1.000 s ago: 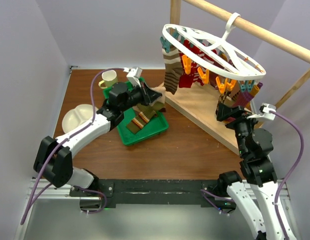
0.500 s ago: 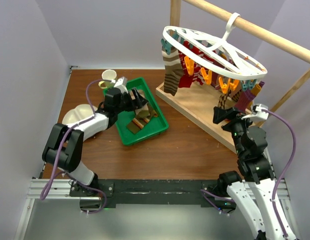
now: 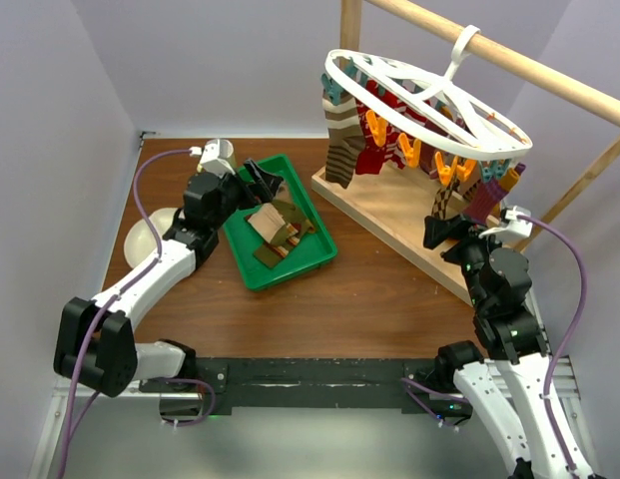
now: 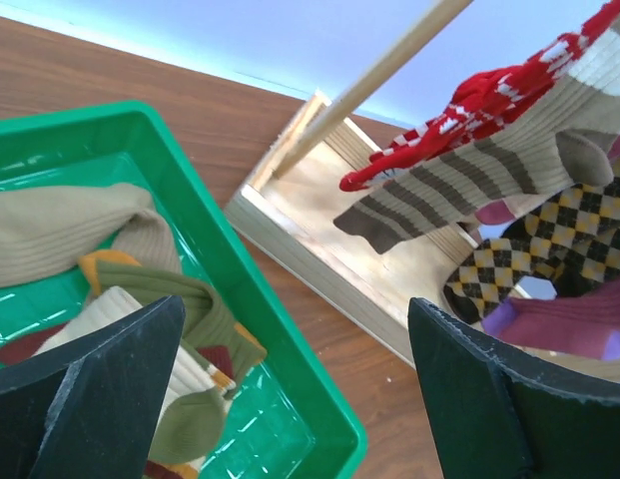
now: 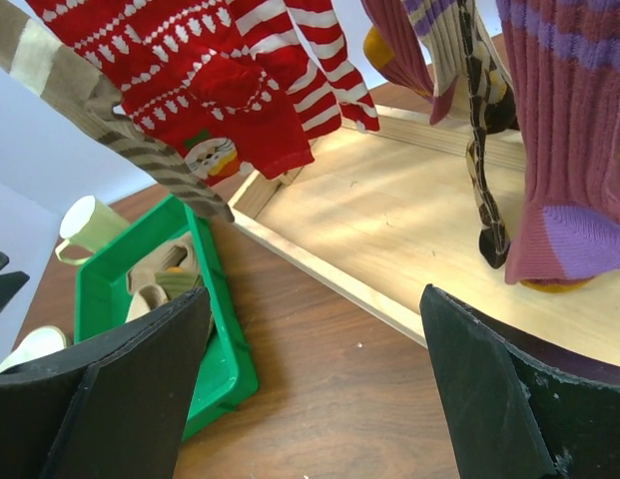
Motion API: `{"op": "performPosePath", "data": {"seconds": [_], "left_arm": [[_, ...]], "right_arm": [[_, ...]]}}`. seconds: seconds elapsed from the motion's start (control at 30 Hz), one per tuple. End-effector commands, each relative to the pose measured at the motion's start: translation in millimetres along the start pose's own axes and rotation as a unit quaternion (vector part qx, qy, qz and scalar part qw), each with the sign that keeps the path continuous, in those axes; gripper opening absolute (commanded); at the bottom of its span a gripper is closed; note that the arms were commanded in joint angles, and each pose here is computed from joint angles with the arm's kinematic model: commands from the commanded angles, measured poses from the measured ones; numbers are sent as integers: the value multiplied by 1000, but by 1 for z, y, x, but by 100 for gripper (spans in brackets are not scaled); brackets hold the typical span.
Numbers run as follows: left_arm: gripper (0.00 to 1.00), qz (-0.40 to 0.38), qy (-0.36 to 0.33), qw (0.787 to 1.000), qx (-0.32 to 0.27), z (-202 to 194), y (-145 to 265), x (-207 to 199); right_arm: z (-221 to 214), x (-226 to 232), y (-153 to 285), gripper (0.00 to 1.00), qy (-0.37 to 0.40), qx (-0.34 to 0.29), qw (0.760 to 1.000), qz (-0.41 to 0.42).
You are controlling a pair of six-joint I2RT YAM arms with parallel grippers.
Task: Remove the socks clipped to the hanger
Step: Place the sock in the bin, then remove the sock from the hanger.
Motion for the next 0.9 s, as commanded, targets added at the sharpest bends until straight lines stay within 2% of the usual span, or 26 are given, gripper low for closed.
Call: {"op": "performPosePath", "data": {"seconds": [0.0, 0.13, 0.43, 0.7, 0.87], "left_arm": [[98, 9, -28, 1000, -3, 5, -1, 1], [96, -39, -41, 998, 0, 5, -4, -18], [93, -147, -60, 987, 35, -25, -20, -82], [88, -264, -60, 961, 63, -77, -41, -147], [86, -339, -73, 937, 47, -108, -59, -190]], "right_arm": [[21, 14, 6, 91, 6, -25, 999, 21], [29, 19, 13, 91, 4, -38, 999, 26], [45, 20, 32, 90, 1, -67, 998, 17], [62, 19, 63, 91, -10, -106, 994, 16], [72, 31, 66, 91, -20, -108, 993, 33]]}}
Point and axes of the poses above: each gripper's point midway between its finger pads, its own y axis back along the fingers, its own x axis along the line the jaws close on, z = x × y, the point moved 9 cm from there along y, back along the fingers, and after that the axes turned 11 degrees about -y, right-handed, at the moved point
